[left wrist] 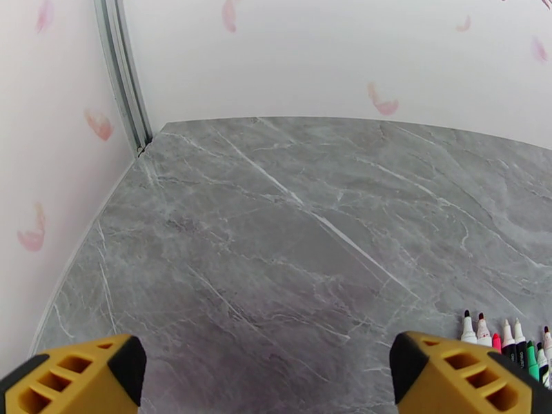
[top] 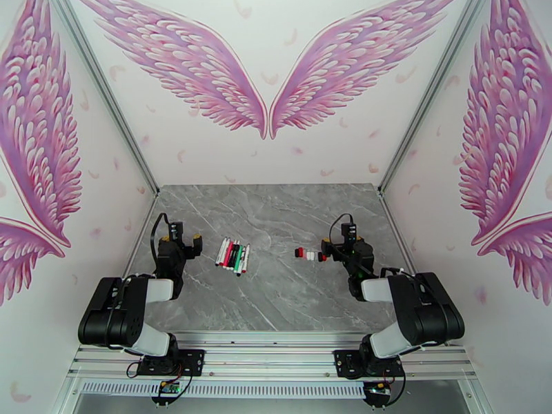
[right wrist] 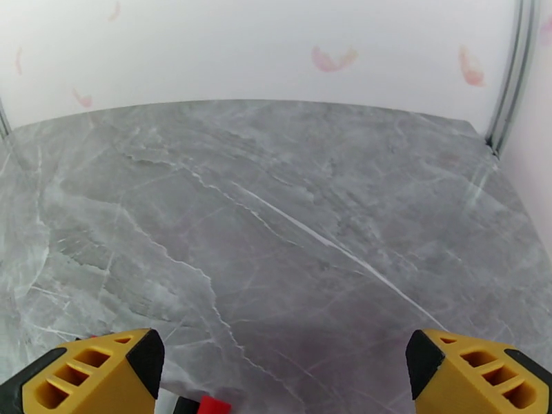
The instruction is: Open the pen caps
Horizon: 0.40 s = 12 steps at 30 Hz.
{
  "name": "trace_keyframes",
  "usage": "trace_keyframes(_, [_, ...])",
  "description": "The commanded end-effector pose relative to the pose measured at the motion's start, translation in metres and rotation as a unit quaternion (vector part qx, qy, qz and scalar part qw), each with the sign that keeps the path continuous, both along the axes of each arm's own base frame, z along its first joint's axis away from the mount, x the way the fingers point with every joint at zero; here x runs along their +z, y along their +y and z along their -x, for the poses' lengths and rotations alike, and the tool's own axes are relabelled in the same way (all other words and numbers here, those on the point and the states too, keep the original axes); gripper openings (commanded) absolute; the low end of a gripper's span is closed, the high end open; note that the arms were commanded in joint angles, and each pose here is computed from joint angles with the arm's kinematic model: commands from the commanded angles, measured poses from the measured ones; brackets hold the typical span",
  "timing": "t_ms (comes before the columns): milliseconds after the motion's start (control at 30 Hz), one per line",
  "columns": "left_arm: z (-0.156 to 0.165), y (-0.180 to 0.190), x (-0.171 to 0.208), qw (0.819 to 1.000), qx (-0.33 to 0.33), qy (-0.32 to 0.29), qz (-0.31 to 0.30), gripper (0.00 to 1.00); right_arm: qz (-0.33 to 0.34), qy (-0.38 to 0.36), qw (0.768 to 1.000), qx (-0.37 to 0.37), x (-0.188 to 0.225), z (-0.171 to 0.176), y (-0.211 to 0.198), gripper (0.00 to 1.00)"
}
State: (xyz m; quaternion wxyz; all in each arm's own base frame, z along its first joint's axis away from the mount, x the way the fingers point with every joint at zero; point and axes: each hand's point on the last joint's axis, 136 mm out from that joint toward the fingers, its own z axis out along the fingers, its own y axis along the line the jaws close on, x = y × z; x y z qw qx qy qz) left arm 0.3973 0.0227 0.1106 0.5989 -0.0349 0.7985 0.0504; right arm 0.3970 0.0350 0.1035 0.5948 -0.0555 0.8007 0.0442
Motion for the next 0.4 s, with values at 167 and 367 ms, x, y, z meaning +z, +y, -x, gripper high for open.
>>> trace_keyframes(167, [-0.0047,-0.0028,0.002,1.0,-0.007,0.002,0.006,0.99,-0.004,-0.002,1.0,-0.026,0.0052,-0.0066,-0.008,0.99])
trace_keyframes(367, [-0.0049,-0.0031,0.0024,1.0,-0.008,0.001,0.006,0.99,-0.004,0.0,1.0,-0.026,0.0043,-0.0058,-0.0082,0.99])
